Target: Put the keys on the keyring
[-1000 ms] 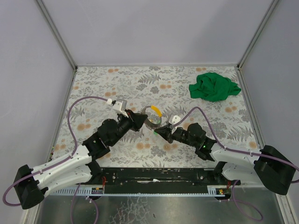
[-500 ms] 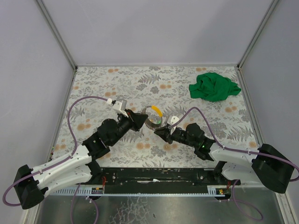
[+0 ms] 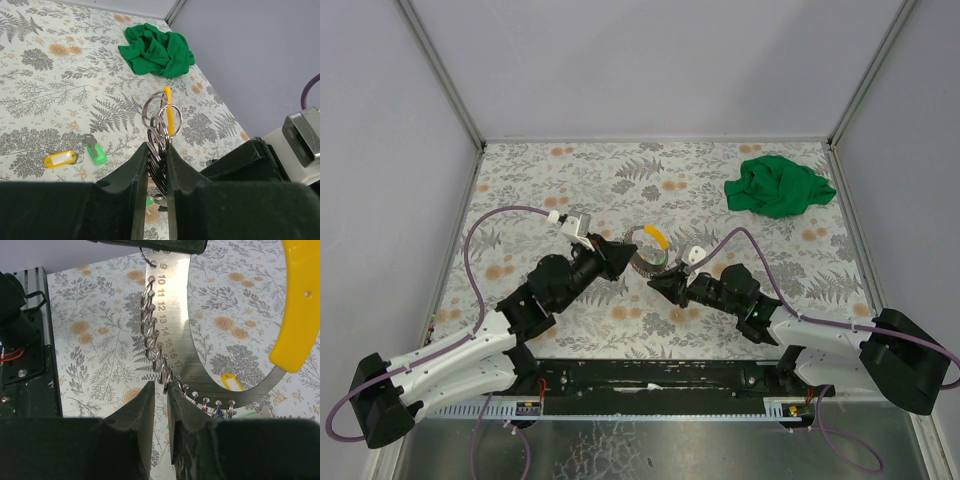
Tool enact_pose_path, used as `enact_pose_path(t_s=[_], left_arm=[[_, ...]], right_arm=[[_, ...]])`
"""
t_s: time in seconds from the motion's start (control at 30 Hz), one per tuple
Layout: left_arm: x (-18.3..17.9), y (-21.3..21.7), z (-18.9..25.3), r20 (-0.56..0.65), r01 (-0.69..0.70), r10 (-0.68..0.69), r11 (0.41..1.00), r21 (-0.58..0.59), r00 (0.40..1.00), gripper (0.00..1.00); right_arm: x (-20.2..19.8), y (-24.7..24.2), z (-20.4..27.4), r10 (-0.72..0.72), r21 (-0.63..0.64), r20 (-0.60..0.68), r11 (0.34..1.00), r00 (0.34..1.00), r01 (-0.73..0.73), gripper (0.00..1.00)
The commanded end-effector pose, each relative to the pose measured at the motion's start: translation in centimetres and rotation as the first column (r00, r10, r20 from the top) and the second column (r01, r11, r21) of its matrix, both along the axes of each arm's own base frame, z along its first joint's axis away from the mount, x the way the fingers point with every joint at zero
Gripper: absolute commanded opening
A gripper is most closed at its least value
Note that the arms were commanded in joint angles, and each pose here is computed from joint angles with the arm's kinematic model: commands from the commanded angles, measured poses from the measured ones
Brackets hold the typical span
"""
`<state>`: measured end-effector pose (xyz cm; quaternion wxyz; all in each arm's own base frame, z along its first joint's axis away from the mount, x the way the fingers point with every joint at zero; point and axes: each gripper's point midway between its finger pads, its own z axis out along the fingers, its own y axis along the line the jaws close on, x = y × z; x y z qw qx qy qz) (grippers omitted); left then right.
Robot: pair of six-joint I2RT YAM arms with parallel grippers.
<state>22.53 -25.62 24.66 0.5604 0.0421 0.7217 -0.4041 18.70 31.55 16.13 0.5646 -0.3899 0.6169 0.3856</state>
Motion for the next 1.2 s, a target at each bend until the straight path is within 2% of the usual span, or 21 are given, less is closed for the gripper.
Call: enact_pose_path(t_s=[0.0,0.17,0.33,0.47,0.83,1.07,1.17], left_arm=[[-0.2,-0.5,3.4,0.055,0.023,-0.019,0.996,-0.089,0.998,0.0],[-0.2,-0.4,3.3,0.055,0.019,-0.015,0.996,-0.085,0.998,0.0],[-0.3,-0.3,3.2,0.052,0.018,-0.014,0.996,-0.082,0.999,0.0],[-0.2,-0.1,3.1,0.052,0.011,-0.007,0.997,-0.079,0.999,0.0],[-0.6,0.1,0.7,-0.01,0.006,-0.007,0.997,-0.077,1.0,0.01],[-2.1,0.2,-4.4,-0.143,0.025,-0.043,0.992,-0.123,0.989,0.09],[-2.8,0.2,-6.5,-0.195,0.031,-0.06,0.988,-0.15,0.979,0.17]], right_arm=[[0.4,0.4,4.1,-0.026,0.133,0.068,0.991,0.997,0.017,0.21],[0.5,0.1,3.8,-0.039,0.126,0.067,0.992,0.997,0.03,0.15],[0.5,0.0,3.5,-0.038,0.106,0.074,0.994,0.997,0.03,0.04],[0.2,0.0,3.0,-0.02,0.079,0.067,0.997,0.998,0.015,0.0],[-1.2,-0.9,1.7,0.021,-0.009,0.009,1.0,1.0,-0.021,0.0],[-2.2,-1.5,-0.4,0.033,-0.088,-0.08,0.995,0.996,-0.04,0.0],[-2.5,-1.6,-1.6,0.034,-0.121,-0.126,0.991,0.991,-0.05,0.0]])
